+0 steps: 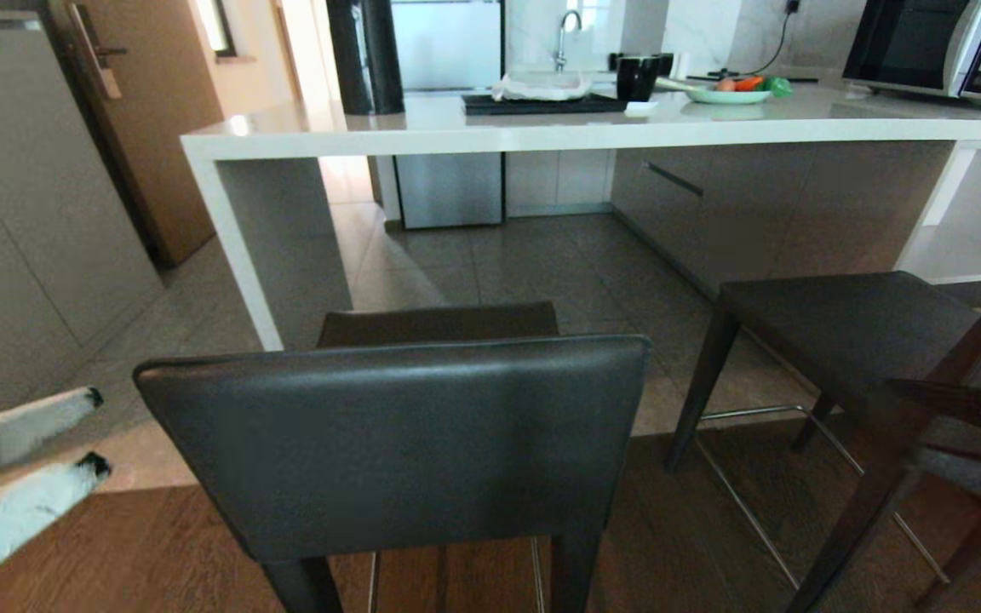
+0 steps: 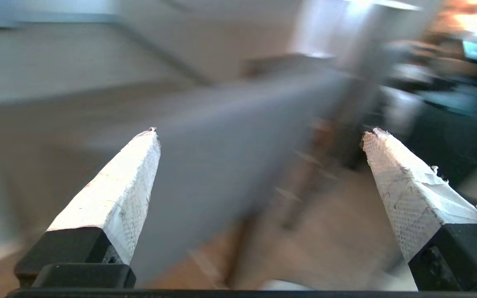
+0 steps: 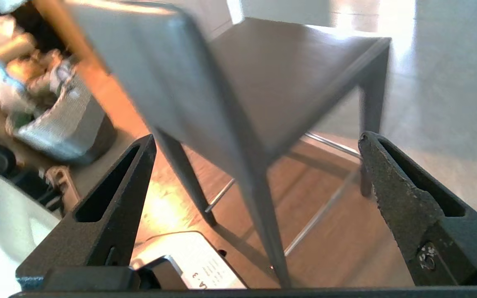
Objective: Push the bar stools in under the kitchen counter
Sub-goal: Push the gray chair back under the dining table
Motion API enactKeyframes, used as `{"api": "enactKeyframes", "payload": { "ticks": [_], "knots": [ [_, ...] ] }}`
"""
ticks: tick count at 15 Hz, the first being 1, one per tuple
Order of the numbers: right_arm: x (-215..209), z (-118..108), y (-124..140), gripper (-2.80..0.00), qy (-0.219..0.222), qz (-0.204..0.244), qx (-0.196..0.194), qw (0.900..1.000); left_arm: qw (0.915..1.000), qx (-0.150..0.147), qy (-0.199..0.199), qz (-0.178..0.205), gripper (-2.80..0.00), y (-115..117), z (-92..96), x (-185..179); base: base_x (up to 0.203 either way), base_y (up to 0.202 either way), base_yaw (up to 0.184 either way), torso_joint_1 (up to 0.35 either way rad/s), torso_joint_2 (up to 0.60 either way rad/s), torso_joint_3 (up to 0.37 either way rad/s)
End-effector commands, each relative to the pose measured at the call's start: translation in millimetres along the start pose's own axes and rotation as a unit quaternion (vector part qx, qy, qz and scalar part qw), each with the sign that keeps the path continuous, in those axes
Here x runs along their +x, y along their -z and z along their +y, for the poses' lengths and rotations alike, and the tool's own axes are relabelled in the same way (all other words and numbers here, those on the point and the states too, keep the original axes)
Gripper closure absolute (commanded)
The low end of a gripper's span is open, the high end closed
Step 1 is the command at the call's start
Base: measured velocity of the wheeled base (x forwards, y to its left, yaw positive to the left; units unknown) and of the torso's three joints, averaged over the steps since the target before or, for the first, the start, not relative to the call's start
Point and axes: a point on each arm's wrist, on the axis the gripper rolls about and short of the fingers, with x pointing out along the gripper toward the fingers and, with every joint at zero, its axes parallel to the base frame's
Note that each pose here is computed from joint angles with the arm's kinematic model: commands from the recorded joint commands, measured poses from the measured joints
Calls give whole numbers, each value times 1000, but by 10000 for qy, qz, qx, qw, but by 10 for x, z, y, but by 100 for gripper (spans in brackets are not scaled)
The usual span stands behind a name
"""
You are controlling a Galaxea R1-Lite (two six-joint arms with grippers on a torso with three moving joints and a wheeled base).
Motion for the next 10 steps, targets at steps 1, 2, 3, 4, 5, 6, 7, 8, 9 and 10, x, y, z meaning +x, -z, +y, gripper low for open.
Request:
{"api": "enactKeyframes", "payload": {
  "ticks": [1,2,3,4,5,6,7,8,9,10],
  "knots": [
    [-174,-124,86,-280,-72,-42,277,9996,9990,-126,-384,212,-280,-73,356,-61,0,0,0,0,0,0],
    [-204,-119,182,-280,-220,-33,437,9988,9973,-49,-703,199,-280,-134,504,-190,0,0,0,0,0,0],
    [-177,-101,226,-280,-340,-2,465,9983,9957,17,-900,234,-280,-153,631,-320,0,0,0,0,0,0],
    [-101,-61,264,-280,-614,66,488,9969,9953,69,-916,320,-280,-118,758,-431,0,0,0,0,0,0],
    [-11,-2,318,-280,-952,161,549,9938,9957,114,-833,400,-280,-18,847,-517,0,0,0,0,0,0],
    [65,47,358,-280,-1243,247,600,9901,9962,137,-733,440,-280,79,856,-542,0,0,0,0,0,0],
    [135,65,381,-280,-1453,325,655,9867,9971,164,-567,479,-280,106,853,-509,0,0,0,0,0,0],
    [225,58,386,-280,-1631,411,706,9832,9979,154,-327,532,-280,137,862,-451,0,0,0,0,0,0],
    [338,34,371,-280,-1768,504,752,9801,9982,120,-108,582,-280,174,903,-396,0,0,0,0,0,0],
    [451,5,358,-280,-1815,588,773,9786,9980,44,77,628,-280,209,955,-344,0,0,0,0,0,0]
  ]
}}
